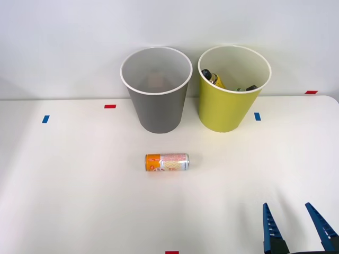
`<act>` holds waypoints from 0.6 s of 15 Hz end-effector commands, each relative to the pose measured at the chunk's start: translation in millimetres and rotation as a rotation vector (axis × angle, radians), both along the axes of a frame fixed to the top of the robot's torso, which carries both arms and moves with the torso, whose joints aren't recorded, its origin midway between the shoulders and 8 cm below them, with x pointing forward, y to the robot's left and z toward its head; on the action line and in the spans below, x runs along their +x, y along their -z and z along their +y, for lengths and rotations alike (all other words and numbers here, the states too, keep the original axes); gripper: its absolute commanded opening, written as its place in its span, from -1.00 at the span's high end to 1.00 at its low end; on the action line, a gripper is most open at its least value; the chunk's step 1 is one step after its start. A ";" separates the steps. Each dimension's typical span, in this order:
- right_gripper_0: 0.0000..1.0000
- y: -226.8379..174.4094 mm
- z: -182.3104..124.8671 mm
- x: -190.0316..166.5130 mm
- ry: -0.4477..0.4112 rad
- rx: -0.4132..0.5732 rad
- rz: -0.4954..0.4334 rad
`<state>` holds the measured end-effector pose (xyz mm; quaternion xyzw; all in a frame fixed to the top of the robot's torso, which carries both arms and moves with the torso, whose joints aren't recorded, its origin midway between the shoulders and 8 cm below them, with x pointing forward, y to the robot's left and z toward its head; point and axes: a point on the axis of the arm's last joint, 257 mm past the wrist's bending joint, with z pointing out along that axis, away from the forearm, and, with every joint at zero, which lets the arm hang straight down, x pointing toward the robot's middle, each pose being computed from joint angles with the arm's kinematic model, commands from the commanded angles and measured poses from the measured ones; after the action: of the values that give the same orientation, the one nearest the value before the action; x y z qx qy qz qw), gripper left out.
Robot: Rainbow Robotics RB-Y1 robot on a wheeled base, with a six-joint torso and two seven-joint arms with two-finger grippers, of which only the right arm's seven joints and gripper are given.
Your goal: Put cans in the gray bin, plastic bottles in the light green bin
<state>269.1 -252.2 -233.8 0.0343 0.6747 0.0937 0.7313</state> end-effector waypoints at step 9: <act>-1.00 23.8 33.4 -34.0 -0.029 -0.129 0.069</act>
<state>239.3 -223.1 -254.6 -0.0156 0.7015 0.0611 0.7099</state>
